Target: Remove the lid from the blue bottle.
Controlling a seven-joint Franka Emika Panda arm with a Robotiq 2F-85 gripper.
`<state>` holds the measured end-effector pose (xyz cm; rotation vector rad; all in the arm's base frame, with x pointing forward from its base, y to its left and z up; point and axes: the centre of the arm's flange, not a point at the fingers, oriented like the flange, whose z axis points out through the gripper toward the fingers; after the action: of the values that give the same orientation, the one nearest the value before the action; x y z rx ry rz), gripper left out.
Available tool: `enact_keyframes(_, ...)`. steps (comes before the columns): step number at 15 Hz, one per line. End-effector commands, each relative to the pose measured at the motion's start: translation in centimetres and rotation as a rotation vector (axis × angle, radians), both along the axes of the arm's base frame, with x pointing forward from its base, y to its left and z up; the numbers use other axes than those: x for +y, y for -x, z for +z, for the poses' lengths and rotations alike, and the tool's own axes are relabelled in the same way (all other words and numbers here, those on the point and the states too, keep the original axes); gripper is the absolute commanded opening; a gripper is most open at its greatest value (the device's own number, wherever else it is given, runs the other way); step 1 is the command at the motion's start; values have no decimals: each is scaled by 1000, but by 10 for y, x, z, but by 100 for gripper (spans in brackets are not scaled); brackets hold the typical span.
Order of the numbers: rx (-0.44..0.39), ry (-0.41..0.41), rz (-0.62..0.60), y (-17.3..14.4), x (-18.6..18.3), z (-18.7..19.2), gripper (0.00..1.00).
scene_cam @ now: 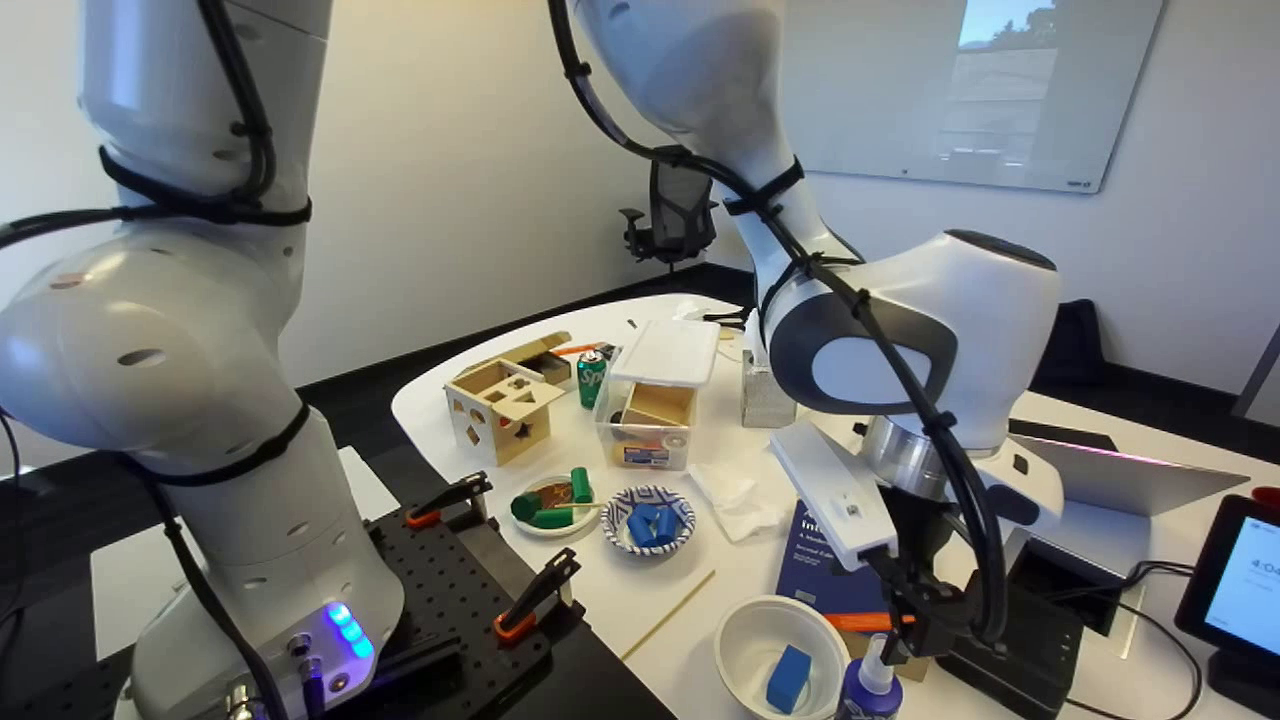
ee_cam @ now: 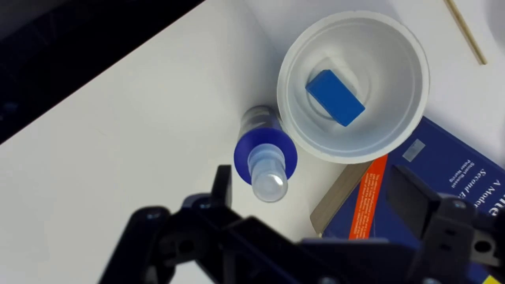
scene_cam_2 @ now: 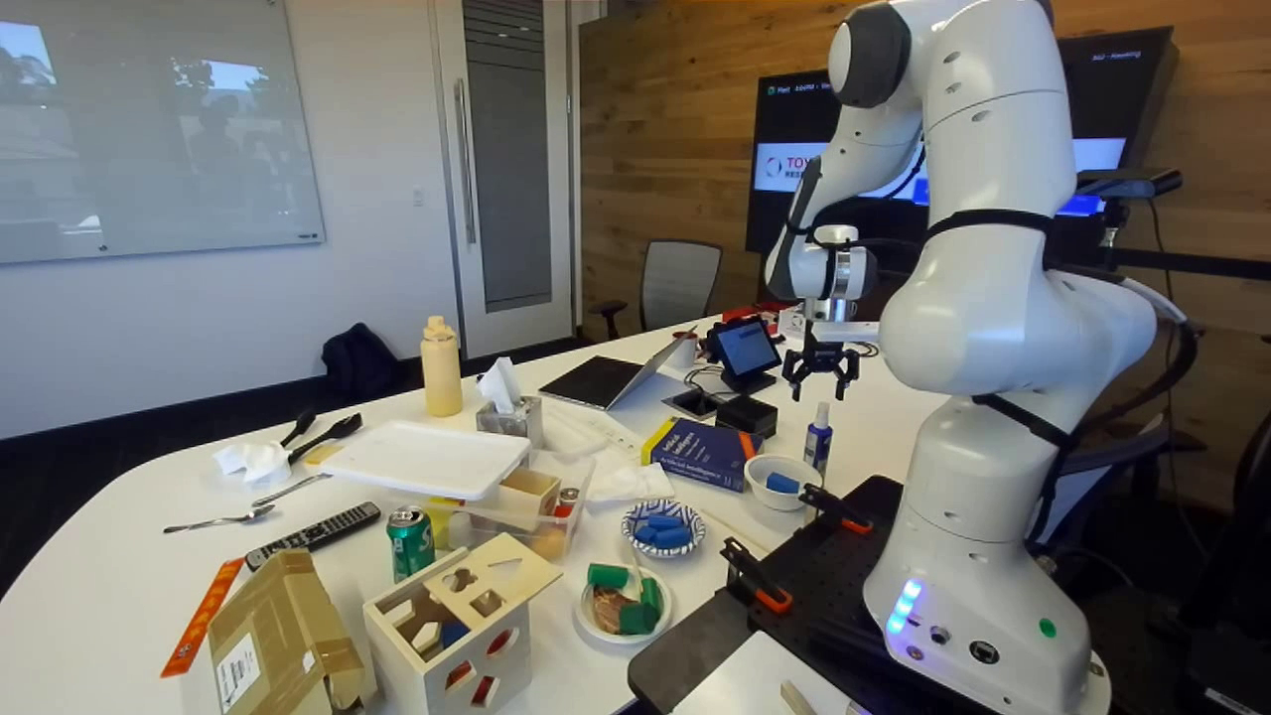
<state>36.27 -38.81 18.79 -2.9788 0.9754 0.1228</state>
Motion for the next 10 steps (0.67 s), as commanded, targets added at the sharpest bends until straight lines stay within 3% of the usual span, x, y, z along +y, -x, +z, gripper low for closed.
enact_keyframes(1, -6, 16, -36, -12, -16, -15, 100)
enact_keyframes(3, -2, 12, -42, -14, -21, -21, 100)
enact_keyframes(4, 1, 12, -49, -14, -23, -22, 75)
enact_keyframes(6, 3, 9, -50, -14, -26, -25, 66)
enact_keyframes(10, 7, 11, -59, -11, -30, -24, 34)
